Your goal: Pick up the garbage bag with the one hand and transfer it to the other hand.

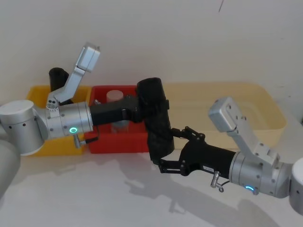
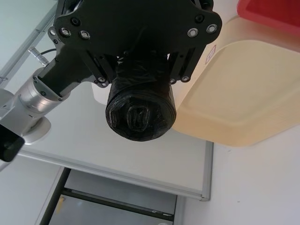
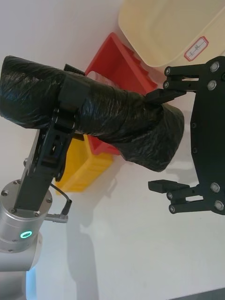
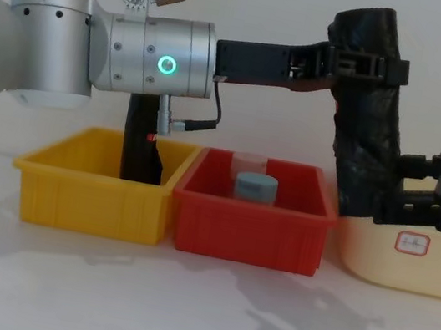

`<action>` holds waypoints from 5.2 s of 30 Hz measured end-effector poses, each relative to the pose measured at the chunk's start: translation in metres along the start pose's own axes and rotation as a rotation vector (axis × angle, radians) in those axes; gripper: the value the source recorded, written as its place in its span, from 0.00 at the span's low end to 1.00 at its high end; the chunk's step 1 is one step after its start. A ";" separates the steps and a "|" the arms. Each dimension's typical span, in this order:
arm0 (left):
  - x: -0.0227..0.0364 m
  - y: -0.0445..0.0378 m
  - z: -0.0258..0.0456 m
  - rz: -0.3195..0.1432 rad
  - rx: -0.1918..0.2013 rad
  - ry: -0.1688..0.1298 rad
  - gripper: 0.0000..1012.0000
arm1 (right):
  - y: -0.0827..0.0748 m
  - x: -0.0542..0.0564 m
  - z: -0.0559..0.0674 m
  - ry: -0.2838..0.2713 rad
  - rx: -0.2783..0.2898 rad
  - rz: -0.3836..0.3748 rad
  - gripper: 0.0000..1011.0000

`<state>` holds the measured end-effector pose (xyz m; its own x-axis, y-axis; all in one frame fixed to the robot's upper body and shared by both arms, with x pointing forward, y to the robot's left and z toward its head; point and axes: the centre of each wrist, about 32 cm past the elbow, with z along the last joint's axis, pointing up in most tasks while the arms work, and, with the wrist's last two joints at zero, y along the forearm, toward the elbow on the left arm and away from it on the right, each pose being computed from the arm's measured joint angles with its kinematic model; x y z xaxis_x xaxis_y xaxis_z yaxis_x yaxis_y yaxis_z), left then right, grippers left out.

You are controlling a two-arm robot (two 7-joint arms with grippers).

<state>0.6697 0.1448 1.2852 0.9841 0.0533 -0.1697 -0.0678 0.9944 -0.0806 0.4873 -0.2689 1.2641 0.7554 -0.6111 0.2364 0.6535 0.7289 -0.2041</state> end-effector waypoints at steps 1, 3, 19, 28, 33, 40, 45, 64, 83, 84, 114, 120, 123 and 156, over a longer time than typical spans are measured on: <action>0.0007 -0.0005 -0.0003 -0.006 0.000 0.000 0.36 | 0.000 0.001 0.001 0.002 -0.001 0.001 0.99; 0.0010 -0.0008 -0.0004 -0.008 0.000 0.000 0.36 | 0.001 0.002 0.001 0.006 -0.004 0.002 0.99; 0.0039 -0.0107 -0.0012 -0.080 0.014 -0.001 0.36 | 0.011 0.011 0.009 0.053 -0.029 0.008 0.99; 0.0031 -0.0162 -0.0016 -0.106 0.028 0.001 0.36 | 0.015 0.013 0.012 0.079 -0.040 0.012 0.99; 0.0027 -0.0178 -0.0016 -0.113 0.034 0.003 0.36 | 0.017 0.014 0.013 0.087 -0.043 0.012 0.89; 0.0024 -0.0192 -0.0018 -0.119 0.039 0.005 0.36 | 0.018 0.015 0.014 0.094 -0.046 0.012 0.70; 0.0022 -0.0198 -0.0020 -0.122 0.041 0.006 0.36 | 0.019 0.015 0.015 0.097 -0.047 0.012 0.56; 0.0020 -0.0211 -0.0017 -0.127 0.044 0.007 0.44 | 0.019 0.015 0.015 0.104 -0.047 0.012 0.50; -0.0013 -0.0124 -0.0021 -0.113 0.032 0.029 0.98 | 0.017 0.017 0.015 0.135 -0.002 -0.039 0.50; -0.0017 -0.0110 -0.0021 -0.110 0.031 0.030 0.99 | 0.017 0.018 0.015 0.137 0.003 -0.049 0.50; -0.0356 0.0598 0.0044 0.138 -0.076 0.004 0.99 | 0.055 0.081 0.029 0.011 0.010 -0.344 0.50; -0.0424 0.0678 0.0036 0.212 -0.095 -0.020 0.99 | 0.071 0.094 0.031 -0.025 -0.007 -0.421 0.50; -0.0456 0.0712 0.0027 0.254 -0.103 -0.033 0.99 | 0.079 0.100 0.032 -0.044 -0.016 -0.462 0.50; -0.0697 0.0861 -0.0116 0.721 -0.196 -0.184 0.99 | 0.118 0.129 0.033 -0.135 -0.057 -0.656 0.99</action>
<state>0.5934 0.2257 1.2788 0.6959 0.7135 -0.0818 -0.7138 0.6747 -0.1876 0.6607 -0.2517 1.3020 0.1910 -0.8751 0.4447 0.9794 0.2001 -0.0269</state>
